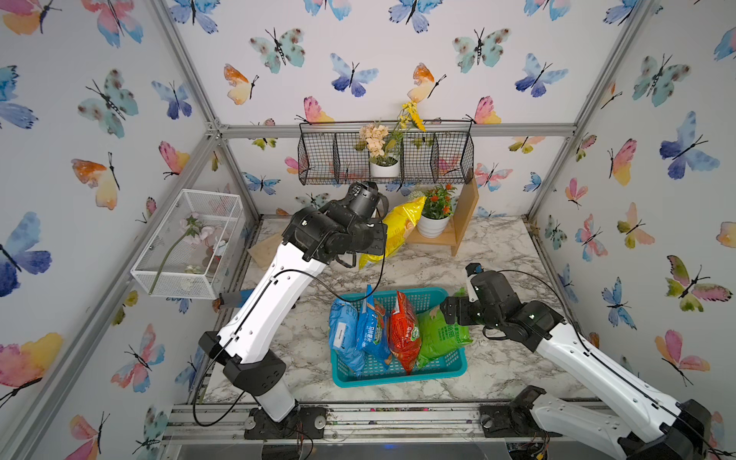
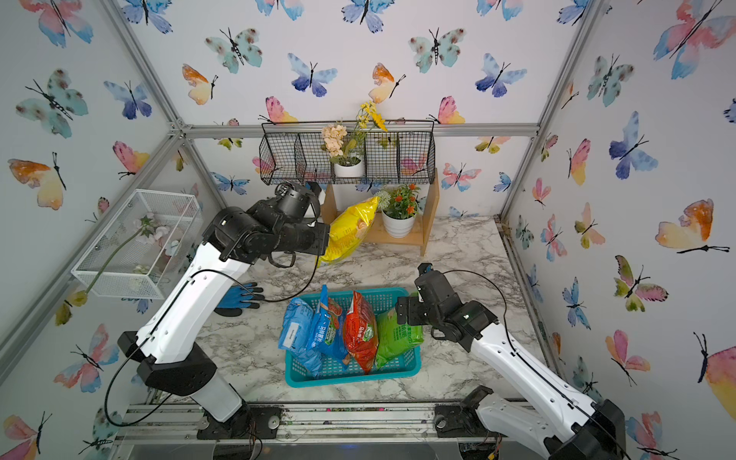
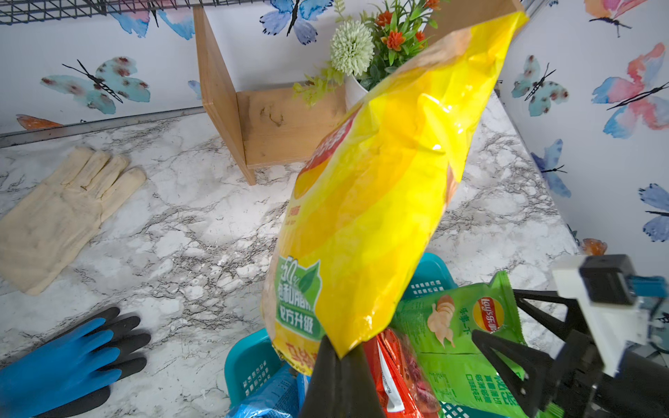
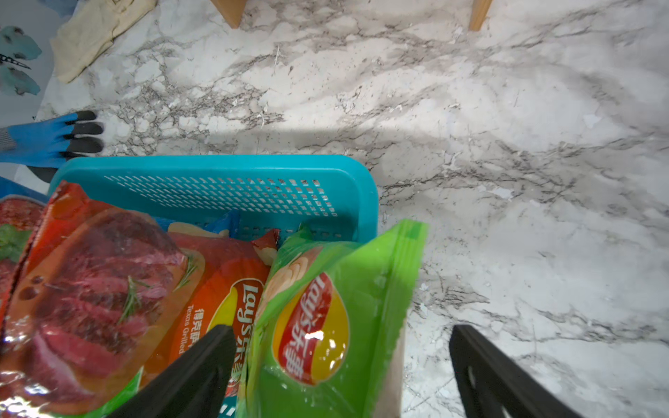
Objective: Put the potato chips into the basket
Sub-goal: Adjust the potato chip in the basket, then place the potato chip in the basket.
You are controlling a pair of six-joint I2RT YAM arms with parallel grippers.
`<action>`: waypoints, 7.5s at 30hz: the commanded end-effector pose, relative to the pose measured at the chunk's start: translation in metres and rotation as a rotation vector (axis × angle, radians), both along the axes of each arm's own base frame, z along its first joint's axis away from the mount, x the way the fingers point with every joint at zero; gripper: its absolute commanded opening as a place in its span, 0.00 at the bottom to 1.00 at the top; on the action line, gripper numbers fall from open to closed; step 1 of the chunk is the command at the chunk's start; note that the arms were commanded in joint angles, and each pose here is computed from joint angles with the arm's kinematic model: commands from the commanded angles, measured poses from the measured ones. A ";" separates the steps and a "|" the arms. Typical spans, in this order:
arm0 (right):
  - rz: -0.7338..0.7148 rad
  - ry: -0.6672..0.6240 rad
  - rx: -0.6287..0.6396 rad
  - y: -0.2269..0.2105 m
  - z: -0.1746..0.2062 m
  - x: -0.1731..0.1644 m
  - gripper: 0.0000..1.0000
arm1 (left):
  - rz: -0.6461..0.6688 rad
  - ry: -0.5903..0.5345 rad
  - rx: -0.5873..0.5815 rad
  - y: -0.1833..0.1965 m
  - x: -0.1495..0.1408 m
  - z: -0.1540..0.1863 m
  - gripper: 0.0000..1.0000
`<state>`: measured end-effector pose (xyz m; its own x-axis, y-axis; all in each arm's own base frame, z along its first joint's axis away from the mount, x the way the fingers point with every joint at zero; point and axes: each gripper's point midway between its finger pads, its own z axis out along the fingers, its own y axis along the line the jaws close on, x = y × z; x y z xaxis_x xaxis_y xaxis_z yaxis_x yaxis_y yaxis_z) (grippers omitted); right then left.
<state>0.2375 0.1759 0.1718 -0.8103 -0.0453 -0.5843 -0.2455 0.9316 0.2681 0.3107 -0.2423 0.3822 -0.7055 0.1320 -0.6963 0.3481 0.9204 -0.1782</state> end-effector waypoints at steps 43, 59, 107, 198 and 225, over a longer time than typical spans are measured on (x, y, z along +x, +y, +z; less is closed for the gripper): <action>0.200 -0.253 0.265 0.075 0.164 0.018 0.98 | -0.244 -0.065 -0.207 0.009 -0.076 0.040 0.00; 0.087 -0.424 0.338 0.072 0.255 0.047 0.94 | -0.385 -0.134 -0.236 -0.004 -0.092 0.052 0.00; 0.119 -0.324 0.571 0.111 0.240 0.093 0.02 | -0.433 -0.125 -0.245 -0.014 -0.097 0.038 0.26; 0.505 -0.671 0.138 0.043 0.198 0.033 0.03 | -0.749 0.254 -0.396 -0.125 -0.201 -0.076 0.32; 0.595 -0.398 0.279 0.033 0.117 -0.047 0.03 | -0.837 0.468 -0.341 -0.152 -0.229 -0.144 0.29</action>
<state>0.1984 0.2113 0.3027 -0.3860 -0.1963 -0.9014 -0.8157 0.5291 0.2340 0.1032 -0.3881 0.2033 -0.7305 0.5240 -0.4379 0.6676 0.4130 -0.6195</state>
